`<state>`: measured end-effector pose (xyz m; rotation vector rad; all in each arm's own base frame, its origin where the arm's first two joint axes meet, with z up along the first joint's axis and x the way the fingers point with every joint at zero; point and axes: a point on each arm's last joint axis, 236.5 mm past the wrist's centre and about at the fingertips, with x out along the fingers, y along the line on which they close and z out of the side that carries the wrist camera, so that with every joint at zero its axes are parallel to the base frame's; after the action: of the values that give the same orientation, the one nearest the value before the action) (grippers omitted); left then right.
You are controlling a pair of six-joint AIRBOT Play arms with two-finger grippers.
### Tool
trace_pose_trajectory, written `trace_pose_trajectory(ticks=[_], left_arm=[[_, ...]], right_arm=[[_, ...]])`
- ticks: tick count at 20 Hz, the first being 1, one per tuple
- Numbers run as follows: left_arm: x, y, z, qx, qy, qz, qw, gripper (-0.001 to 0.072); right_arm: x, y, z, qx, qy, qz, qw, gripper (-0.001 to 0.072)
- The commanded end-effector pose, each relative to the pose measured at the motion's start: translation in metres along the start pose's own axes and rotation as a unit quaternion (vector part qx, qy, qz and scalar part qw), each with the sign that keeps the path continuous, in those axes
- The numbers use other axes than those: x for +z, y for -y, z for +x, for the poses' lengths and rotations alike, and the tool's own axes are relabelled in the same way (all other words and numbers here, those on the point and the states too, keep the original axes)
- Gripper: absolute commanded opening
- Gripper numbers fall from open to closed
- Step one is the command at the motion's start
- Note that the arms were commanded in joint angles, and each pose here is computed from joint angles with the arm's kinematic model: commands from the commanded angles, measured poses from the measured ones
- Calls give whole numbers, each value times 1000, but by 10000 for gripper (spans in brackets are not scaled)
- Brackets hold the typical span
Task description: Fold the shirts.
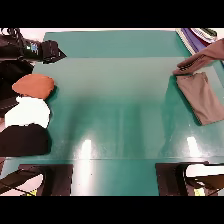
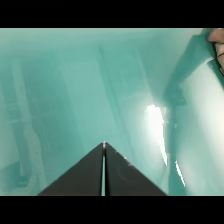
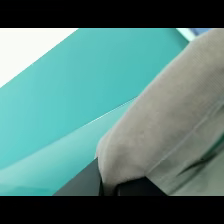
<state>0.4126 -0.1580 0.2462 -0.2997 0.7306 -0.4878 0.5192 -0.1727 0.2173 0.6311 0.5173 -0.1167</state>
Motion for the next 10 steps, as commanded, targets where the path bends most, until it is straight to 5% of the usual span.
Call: trace_pose_trajectory(ticks=[1, 10], left_arm=[[-2, 0, 0, 0, -4, 0, 1000, 23], [-14, 1, 0, -1, -31, 13, 999, 24]], right_arm=[[-14, 21, -28, -57, -25, -20, 998, 13], [-133, 110, -91, -186, -105, 2, 977, 15]])
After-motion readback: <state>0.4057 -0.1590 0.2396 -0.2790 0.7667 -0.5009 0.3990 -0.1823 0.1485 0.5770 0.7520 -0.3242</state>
